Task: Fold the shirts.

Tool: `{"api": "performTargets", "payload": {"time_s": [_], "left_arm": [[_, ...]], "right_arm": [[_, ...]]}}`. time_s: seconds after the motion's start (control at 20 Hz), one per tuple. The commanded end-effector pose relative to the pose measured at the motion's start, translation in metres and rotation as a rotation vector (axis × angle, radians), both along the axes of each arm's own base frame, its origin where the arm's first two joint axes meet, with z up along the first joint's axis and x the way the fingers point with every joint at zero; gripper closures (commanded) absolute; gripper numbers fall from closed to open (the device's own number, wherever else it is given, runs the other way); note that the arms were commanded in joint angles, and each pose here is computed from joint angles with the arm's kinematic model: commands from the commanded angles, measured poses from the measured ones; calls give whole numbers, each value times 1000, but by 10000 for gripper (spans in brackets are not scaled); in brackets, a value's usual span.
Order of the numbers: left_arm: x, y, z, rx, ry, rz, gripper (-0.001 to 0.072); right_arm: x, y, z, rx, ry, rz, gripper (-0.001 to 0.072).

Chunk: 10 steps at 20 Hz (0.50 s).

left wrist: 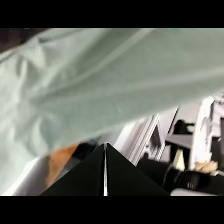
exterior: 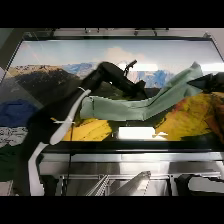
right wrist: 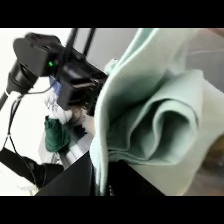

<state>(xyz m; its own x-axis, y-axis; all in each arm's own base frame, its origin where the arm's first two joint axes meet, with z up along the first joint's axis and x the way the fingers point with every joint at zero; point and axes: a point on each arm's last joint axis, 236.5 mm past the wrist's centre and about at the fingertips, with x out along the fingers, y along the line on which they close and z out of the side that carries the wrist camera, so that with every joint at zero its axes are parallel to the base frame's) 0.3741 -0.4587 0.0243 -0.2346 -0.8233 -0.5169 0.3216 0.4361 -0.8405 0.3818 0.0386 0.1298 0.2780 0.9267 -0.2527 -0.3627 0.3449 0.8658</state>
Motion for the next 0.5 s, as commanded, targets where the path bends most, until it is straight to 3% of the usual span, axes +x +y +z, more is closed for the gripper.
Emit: {"api": "performTargets", "payload": {"time_s": [0.0, 0.15, 0.4, 0.45], "left_arm": [[-12, 106, 54, 139, -130, -100, 685], [-20, 208, 77, 312, -163, -21, 685], [-21, 295, 125, 284, -241, 292, 683], [-27, 306, 127, 288, -237, 323, 683]], "right_arm": [[-6, 72, 11, -12, -17, 133, 695], [-7, 175, -2, -71, -47, 230, 695], [-7, 337, -75, -204, -102, 197, 694], [-11, 360, -100, -228, -82, 188, 663]]}}
